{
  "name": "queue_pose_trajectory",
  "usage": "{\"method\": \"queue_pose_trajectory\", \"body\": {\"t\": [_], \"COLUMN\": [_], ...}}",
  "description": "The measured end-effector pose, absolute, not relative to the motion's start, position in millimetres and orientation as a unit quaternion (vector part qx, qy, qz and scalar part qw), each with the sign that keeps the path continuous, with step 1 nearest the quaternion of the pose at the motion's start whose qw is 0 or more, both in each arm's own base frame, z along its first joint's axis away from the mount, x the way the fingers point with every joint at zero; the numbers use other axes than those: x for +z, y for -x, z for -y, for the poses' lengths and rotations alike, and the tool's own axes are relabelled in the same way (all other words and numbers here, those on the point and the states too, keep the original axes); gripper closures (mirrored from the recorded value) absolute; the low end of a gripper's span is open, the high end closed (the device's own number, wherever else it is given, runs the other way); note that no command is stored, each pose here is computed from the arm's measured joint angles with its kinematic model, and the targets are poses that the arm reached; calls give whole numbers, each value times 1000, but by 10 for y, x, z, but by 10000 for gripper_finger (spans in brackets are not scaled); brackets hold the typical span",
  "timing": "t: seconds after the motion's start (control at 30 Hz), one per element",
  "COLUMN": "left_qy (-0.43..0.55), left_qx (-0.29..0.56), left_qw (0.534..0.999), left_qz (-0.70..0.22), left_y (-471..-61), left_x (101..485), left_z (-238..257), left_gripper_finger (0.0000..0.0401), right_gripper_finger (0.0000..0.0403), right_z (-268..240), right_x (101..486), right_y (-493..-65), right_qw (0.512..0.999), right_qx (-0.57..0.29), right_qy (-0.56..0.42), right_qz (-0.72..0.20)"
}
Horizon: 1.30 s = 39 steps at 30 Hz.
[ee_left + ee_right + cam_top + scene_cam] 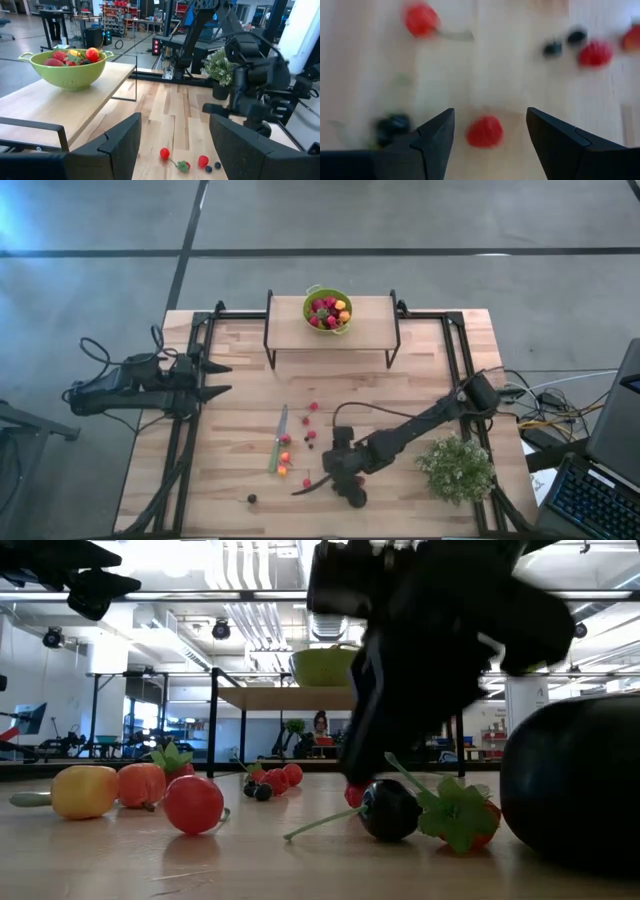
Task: Pick & Place Fruit
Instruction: Put the raspberry into the green colander on the shelf
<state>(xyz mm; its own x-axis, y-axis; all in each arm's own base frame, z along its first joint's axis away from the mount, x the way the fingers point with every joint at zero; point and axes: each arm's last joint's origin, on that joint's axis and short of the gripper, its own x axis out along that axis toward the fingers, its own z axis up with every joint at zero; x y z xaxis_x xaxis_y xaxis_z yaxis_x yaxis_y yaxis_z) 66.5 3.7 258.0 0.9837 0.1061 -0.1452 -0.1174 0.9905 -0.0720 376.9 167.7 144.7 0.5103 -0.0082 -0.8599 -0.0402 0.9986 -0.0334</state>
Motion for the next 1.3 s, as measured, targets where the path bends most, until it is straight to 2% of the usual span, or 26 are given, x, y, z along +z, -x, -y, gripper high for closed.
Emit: {"method": "queue_pose_trajectory", "body": {"t": [0.27, 0.83, 1.03, 1.3], "left_qy": [40, 40, 40, 40], "left_qx": [56, 56, 56, 56], "left_qw": [995, 995, 995, 995], "left_qz": [-71, -71, -71, -71], "left_y": [-666, -666, -666, -666], "left_x": [2579, 2579, 2579, 2579], "left_z": [-37, -37, -37, -37], "left_gripper_finger": [160, 160, 160, 160], "right_gripper_finger": [147, 199, 230, 291], "right_z": [-1654, -1680, -1675, -1669], "right_x": [1421, 1261, 1303, 1311], "right_y": [-3857, -3878, -3867, -3862], "right_qw": [846, 834, 836, 835], "right_qx": [-10, 8, 9, 9], "right_qy": [33, 7, 6, 8], "right_qz": [-532, -551, -549, -549]}}
